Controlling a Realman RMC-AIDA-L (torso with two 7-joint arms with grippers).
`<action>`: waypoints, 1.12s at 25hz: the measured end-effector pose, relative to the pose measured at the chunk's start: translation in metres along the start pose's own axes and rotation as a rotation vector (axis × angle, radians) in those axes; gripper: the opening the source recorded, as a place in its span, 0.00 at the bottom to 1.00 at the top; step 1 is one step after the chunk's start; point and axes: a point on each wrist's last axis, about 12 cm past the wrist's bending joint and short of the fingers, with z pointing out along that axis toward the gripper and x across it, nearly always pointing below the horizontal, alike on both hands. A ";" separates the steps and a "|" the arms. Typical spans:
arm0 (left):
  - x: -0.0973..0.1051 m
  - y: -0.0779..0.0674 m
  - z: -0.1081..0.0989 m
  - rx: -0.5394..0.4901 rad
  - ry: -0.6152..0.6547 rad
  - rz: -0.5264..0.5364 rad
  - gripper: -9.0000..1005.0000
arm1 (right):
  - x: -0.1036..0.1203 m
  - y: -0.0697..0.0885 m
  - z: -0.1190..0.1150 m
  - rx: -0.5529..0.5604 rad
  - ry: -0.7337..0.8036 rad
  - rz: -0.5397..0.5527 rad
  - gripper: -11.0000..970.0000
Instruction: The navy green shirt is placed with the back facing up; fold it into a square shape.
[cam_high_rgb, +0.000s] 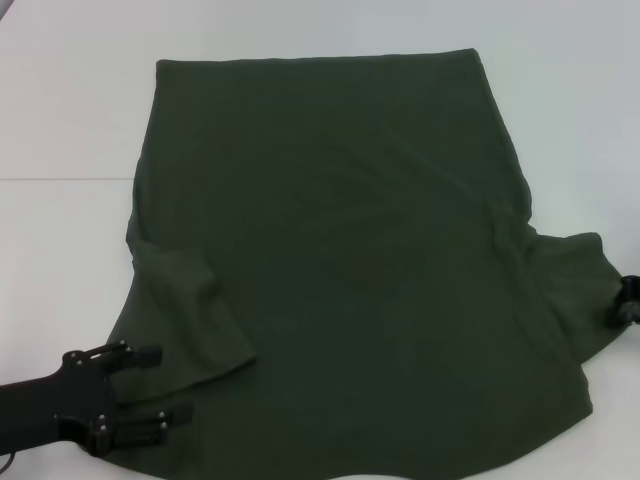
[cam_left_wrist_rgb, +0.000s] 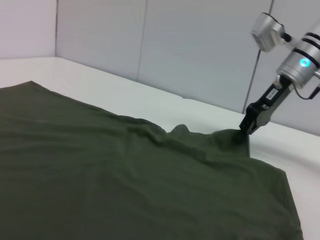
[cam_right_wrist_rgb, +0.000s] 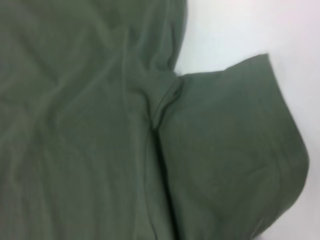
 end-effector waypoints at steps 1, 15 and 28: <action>0.000 0.000 0.000 0.000 -0.002 -0.002 0.87 | 0.000 -0.003 -0.003 0.004 -0.006 0.000 0.03; 0.002 -0.001 -0.001 -0.010 -0.013 -0.024 0.87 | -0.010 -0.011 -0.039 0.030 -0.101 -0.051 0.04; 0.003 -0.001 -0.002 -0.017 -0.007 -0.040 0.87 | -0.025 0.046 -0.029 -0.044 -0.106 -0.221 0.04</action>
